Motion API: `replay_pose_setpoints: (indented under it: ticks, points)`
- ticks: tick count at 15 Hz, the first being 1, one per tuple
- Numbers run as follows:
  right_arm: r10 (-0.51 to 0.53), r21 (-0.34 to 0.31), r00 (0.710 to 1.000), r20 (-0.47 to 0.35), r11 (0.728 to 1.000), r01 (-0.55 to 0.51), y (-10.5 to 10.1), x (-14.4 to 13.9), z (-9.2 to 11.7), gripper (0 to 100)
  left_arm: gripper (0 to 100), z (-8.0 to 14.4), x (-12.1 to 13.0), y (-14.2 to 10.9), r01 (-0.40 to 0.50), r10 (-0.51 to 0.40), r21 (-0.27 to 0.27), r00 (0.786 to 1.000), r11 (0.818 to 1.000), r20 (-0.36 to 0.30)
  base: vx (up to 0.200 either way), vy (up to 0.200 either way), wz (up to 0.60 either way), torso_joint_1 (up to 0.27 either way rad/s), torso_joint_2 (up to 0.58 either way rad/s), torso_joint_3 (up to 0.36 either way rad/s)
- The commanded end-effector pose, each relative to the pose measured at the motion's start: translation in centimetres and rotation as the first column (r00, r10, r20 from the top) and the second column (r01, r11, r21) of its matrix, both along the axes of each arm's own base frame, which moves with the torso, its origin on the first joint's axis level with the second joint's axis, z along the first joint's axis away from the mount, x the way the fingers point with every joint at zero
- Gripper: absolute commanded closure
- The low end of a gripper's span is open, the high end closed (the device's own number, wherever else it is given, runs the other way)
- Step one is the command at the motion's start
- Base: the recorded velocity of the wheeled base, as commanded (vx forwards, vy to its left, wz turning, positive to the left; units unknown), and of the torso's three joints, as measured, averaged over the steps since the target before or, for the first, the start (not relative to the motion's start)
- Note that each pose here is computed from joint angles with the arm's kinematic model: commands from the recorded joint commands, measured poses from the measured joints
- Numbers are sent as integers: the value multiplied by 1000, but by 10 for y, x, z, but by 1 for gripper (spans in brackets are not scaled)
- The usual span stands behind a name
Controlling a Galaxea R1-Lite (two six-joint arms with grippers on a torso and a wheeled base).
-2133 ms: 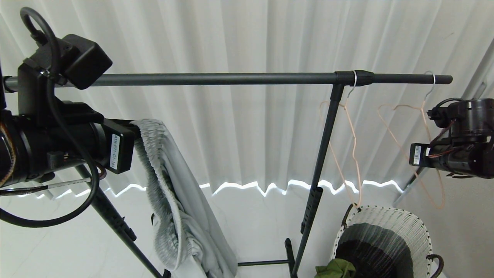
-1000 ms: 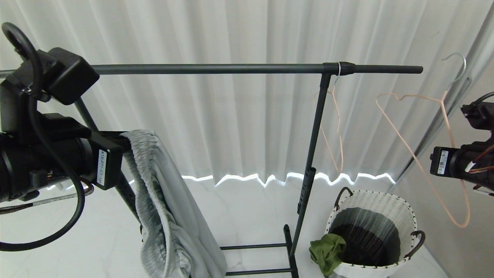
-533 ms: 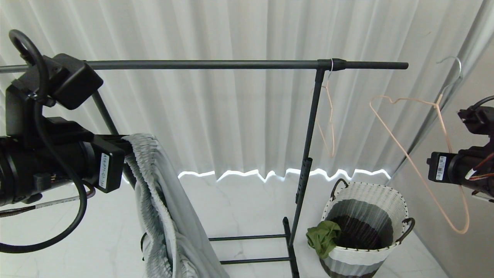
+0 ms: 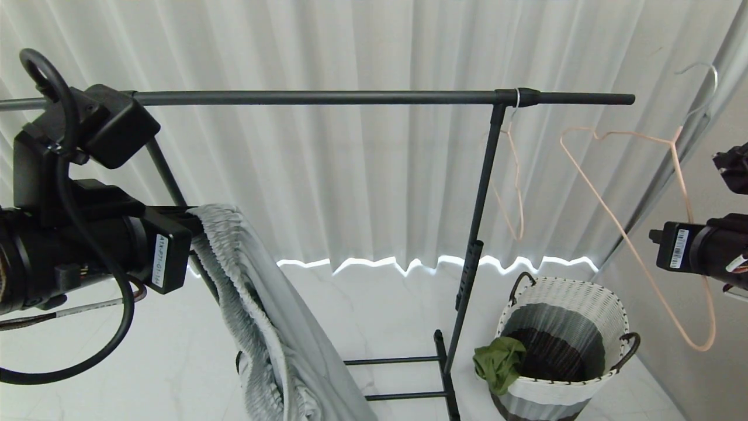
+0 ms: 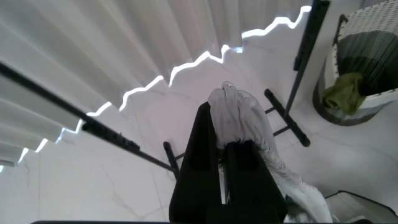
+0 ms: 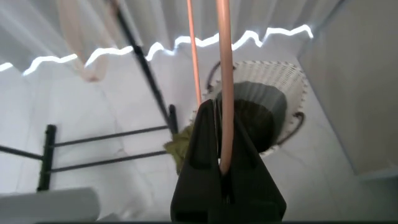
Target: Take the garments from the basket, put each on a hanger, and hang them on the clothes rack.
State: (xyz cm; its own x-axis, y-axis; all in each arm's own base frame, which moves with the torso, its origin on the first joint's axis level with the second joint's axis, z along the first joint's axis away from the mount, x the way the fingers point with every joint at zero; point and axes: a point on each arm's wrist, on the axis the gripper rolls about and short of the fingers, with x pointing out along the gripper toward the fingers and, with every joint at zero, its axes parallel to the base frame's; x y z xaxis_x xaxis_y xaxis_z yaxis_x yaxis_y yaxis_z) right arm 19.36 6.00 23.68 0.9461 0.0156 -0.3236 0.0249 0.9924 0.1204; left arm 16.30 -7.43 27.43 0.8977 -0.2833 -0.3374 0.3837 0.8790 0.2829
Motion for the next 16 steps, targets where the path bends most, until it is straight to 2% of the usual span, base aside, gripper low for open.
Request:
replay_pose_setpoints:
  ticks: [1, 4, 7, 12, 14, 15, 16]
  points:
    - [15, 11, 999, 32, 1000, -15, 0, -9, 7, 100, 100, 0, 1, -1, 1, -1, 2, 1000, 1000, -2, 0, 200, 0, 7, 7, 2]
    - [33, 18, 997, 69, 999, -34, -1, -20, 14, 100, 100, -1, 2, -1, 0, 0, 3, 1000, 1000, -7, 0, 200, 0, 2, -1, 2]
    - [57, 21, 994, 96, 998, -59, -3, -36, 17, 100, 100, -3, 3, -2, 2, -2, 5, 1000, 1000, -11, 0, 0, 0, 0, 0, 0]
    - [127, -20, 989, 76, 992, -126, 3, -46, 11, 100, 100, -3, 2, -2, 3, -2, 7, 1000, 1000, -13, 0, 0, 0, 0, 0, 0]
    - [230, -26, 971, 70, 973, -228, 12, -49, 11, 100, 100, -4, 3, -1, 1, -1, 9, 1000, 1000, -16, 0, 0, 0, 0, 0, 0]
    - [324, -26, 944, 56, 946, -323, 18, -49, 9, 100, 100, -4, 3, -1, 1, -1, 9, 1000, 1000, -17, 0, 0, 0, 0, 0, 0]
    - [361, -31, 931, 46, 932, -360, 21, -48, 8, 100, 100, -5, 3, -1, 1, -1, 10, 1000, 1000, -19, 0, 0, 0, 0, 0, 0]
